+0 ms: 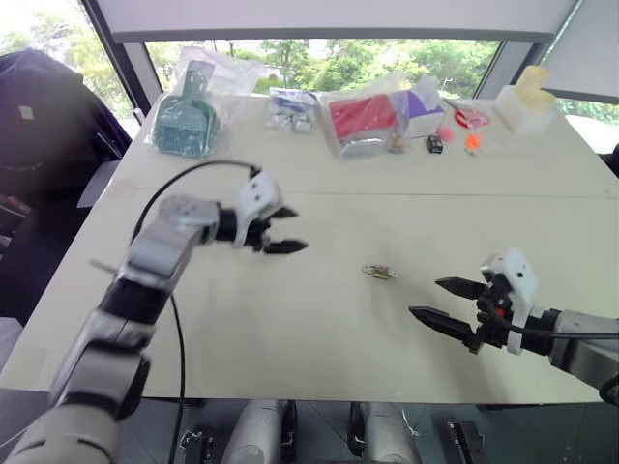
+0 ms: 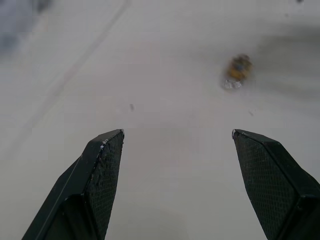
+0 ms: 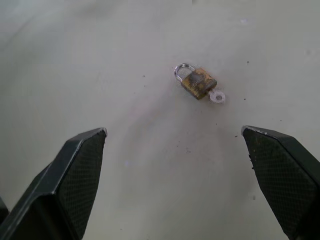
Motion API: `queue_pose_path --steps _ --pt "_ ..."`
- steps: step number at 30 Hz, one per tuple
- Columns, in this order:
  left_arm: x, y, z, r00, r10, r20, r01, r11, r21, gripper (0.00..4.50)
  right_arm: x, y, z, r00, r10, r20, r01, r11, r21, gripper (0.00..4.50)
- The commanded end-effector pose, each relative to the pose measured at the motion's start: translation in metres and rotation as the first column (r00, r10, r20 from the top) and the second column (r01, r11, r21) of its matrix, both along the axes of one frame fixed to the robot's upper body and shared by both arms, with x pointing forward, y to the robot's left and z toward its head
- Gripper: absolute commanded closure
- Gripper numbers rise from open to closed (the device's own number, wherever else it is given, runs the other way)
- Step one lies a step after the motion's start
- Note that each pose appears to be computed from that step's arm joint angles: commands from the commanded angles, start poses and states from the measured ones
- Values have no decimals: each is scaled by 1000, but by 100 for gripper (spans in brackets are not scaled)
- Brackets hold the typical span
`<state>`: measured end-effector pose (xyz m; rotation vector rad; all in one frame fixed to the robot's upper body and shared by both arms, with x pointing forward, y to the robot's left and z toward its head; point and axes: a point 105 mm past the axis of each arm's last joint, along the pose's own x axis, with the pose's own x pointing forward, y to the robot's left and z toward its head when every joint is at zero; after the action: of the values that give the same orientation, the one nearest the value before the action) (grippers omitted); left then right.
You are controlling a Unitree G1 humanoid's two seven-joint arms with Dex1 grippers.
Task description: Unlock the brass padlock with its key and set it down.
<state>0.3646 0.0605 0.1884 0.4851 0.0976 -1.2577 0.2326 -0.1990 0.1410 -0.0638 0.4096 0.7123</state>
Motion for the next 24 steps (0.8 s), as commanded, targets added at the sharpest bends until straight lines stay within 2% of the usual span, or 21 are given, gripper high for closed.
queue_pose_path --steps 1,9,14,18,24 --pt "1 -30 -8 988 -152 -1 152 986 65 90 -2 -3 2 999 -20 39 21 1000 -14 2" --pt "-12 -87 -47 906 -394 -153 419 885 204 90 -2 1 -5 990 -110 92 110 994 3 2" --pt "-18 -113 -57 886 -425 -187 459 862 216 90 -5 7 -9 983 -150 110 148 989 23 2" --pt "-18 -115 -79 896 -402 -189 444 833 330 90 -8 9 -11 977 -176 119 173 984 35 2" --pt "-16 -113 -101 919 -339 -203 394 824 407 90 -7 11 -13 975 -184 126 180 983 41 2"
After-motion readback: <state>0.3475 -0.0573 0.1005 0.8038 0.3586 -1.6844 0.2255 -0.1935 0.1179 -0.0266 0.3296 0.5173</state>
